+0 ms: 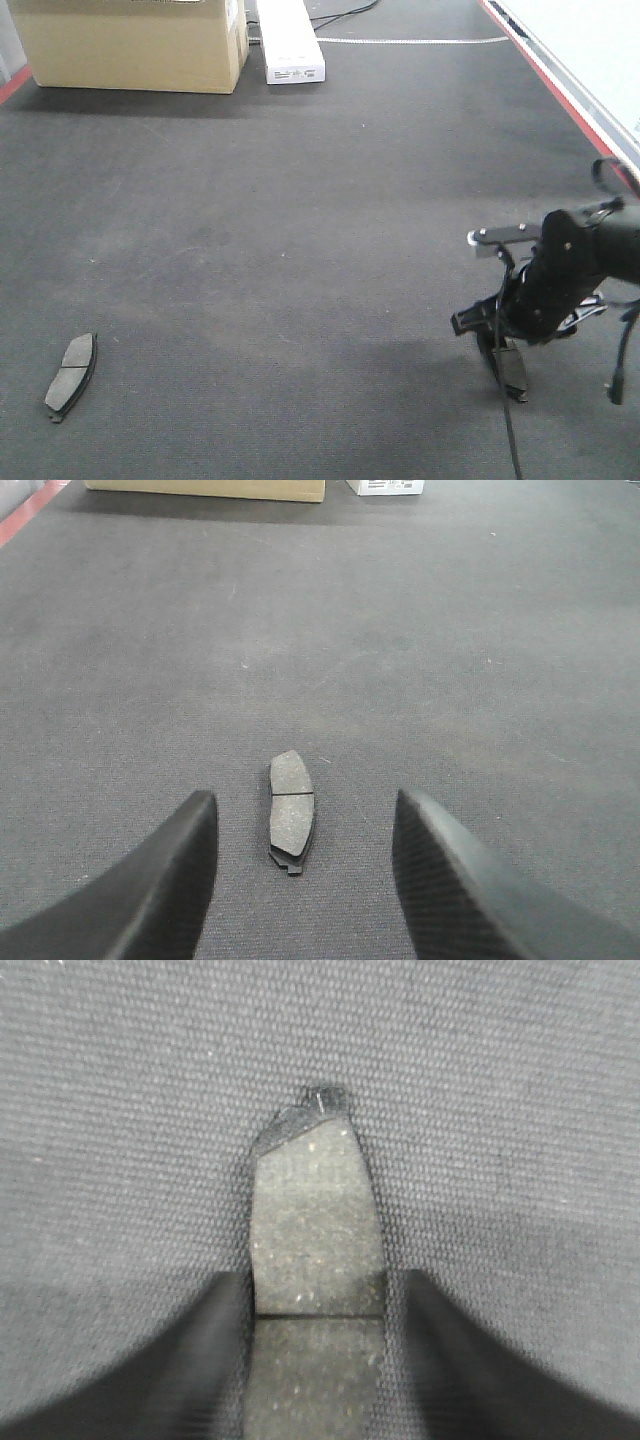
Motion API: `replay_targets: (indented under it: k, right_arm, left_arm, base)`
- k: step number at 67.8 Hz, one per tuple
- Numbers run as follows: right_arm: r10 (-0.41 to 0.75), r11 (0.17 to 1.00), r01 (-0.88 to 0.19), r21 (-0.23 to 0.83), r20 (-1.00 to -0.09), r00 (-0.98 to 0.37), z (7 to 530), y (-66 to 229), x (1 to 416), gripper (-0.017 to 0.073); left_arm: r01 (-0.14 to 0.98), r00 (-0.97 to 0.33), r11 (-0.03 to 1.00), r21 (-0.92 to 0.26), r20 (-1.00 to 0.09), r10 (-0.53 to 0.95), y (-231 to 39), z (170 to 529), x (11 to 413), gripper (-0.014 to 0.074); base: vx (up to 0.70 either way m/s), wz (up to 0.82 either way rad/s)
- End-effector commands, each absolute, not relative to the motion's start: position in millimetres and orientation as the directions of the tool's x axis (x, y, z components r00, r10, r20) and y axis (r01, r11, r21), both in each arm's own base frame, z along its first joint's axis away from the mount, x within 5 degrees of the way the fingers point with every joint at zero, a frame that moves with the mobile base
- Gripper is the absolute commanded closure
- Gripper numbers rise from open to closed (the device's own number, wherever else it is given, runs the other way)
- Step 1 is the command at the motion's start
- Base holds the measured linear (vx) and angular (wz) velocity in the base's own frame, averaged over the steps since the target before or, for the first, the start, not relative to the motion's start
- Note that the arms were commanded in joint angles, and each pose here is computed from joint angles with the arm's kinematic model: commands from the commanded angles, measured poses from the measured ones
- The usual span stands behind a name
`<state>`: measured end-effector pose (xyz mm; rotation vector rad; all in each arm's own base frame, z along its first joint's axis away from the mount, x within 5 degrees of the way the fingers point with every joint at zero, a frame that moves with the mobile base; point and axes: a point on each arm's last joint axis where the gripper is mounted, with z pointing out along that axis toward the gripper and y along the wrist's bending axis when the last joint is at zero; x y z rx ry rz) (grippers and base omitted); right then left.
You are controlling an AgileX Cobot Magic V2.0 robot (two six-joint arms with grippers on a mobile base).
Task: Move and align brake pads A on conveyor
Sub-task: 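Open the right gripper to set its brake pad on the belt, then raise both empty grippers away from the conveyor belt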
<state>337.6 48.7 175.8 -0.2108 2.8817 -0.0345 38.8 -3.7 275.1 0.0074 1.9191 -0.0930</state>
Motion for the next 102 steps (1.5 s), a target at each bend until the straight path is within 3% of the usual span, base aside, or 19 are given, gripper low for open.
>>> replay_targets:
  k: [1, 13, 27, 60, 81, 102]
  right_arm:
    - [-0.126, 0.992, -0.125, -0.030, -0.414, -0.902, 225, 47, 336, 0.0054]
    - [-0.112, 0.992, -0.122, -0.017, -0.549, -0.828, 267, 43, 302, 0.0054]
    - [-0.093, 0.992, -0.124, -0.009, -0.716, -0.692, 297, 33, 232, 0.0054]
    - [-0.044, 0.993, -0.122, -0.013, -0.965, -0.259, 321, 8, 71, 0.0054]
    - [-0.016, 0.991, -0.131, 0.002, -0.990, -0.137, 302, 8, 66, 0.0054]
    - [0.004, 0.991, -0.135, 0.024, -0.989, -0.149, 301, 9, 66, 0.0054]
  left_arm:
    - [0.058, -0.263, 0.996, -0.068, -0.964, -0.051, -4, 288, 41, 0.0222]
    - [0.058, -0.263, 0.996, -0.068, -0.964, -0.051, -4, 288, 41, 0.0222]
    - [0.058, -0.263, 0.996, -0.068, -0.964, -0.051, -4, 288, 41, 0.0222]
    - [0.058, -0.263, 0.996, -0.068, -0.964, -0.051, -4, 288, 41, 0.0222]
    - [0.058, -0.263, 0.996, -0.068, -0.964, -0.051, -4, 288, 41, 0.0222]
    - [0.058, -0.263, 0.996, -0.068, -0.964, -0.051, -4, 288, 41, 0.0222]
  base:
    - [0.00, 0.00]
    - [0.00, 0.00]
    - [0.00, 0.00]
    - [0.00, 0.00]
    - [0.00, 0.00]
    - [0.00, 0.00]
